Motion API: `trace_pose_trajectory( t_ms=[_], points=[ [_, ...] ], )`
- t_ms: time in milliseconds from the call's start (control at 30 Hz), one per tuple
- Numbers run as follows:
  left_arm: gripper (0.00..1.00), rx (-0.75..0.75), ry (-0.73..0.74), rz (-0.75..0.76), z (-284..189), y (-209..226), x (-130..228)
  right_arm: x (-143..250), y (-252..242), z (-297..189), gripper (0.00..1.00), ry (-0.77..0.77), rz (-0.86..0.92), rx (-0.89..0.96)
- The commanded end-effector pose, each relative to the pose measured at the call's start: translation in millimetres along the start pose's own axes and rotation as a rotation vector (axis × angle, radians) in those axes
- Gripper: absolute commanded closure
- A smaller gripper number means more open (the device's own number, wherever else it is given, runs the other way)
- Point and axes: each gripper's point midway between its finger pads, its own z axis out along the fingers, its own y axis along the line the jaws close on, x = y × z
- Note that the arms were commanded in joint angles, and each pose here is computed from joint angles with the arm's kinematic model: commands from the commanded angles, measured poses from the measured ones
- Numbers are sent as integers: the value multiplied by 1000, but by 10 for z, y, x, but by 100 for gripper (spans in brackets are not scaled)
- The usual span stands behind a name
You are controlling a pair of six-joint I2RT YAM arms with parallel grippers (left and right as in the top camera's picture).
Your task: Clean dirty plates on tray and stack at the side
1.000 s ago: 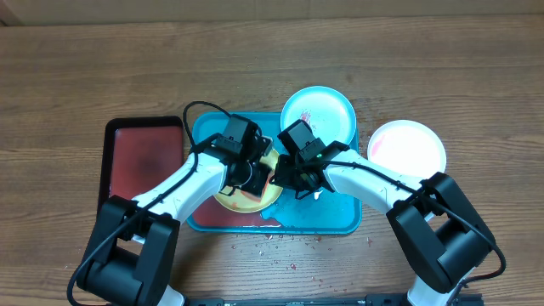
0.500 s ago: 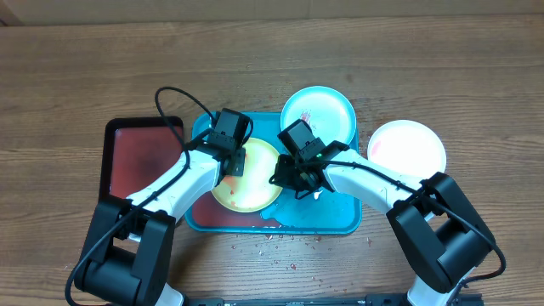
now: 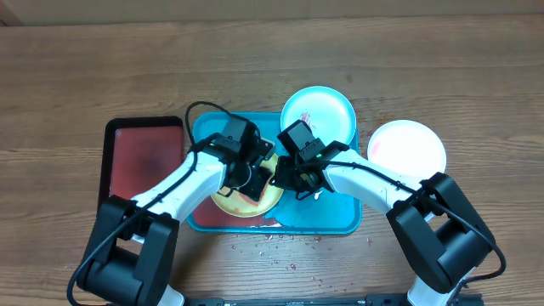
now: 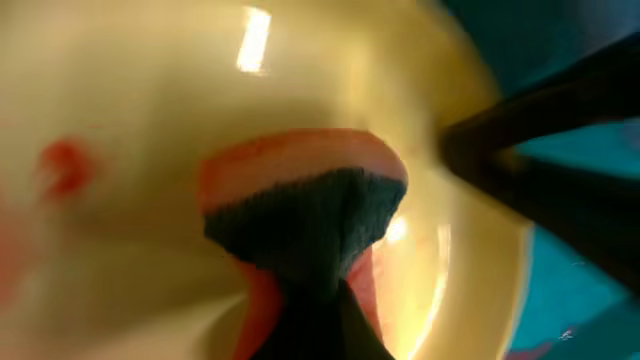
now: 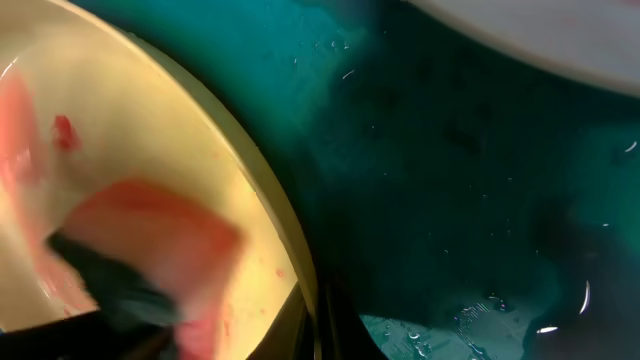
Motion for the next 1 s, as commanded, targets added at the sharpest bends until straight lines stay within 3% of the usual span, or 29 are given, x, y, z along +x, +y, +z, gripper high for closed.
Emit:
trace_pose_trajectory(
  t_ms=[0,133,267,467,600,667,767,867,967],
  points=[
    [96,-31,-70,-21,69,53,-167,32,-78,95,96,19,18,29],
    [96,-352,-186,-215,-67,619,-356,34,-80,95,96,20,18,30],
    [96,-524,-198,-286,-175,896,-295,38,-84,95,96,21,19,31],
    [96,-430,33,-288,178,764,175,36,-82,95,96,20,19,31],
    [96,-155,235,-259,400,304,533,47,-72,95,96,26,18,25],
    [96,64,249,-184,364,-62,463,42,-66,95,96,24,18,23],
    [96,170,186,-102,274,-236,187,42,-66,95,96,24,18,23],
    [96,34,79,-71,212,-13,-198,47,-74,95,96,26,19,26],
    [96,-228,16,-178,164,438,-323,53,-80,94,96,29,19,28]
  ],
)
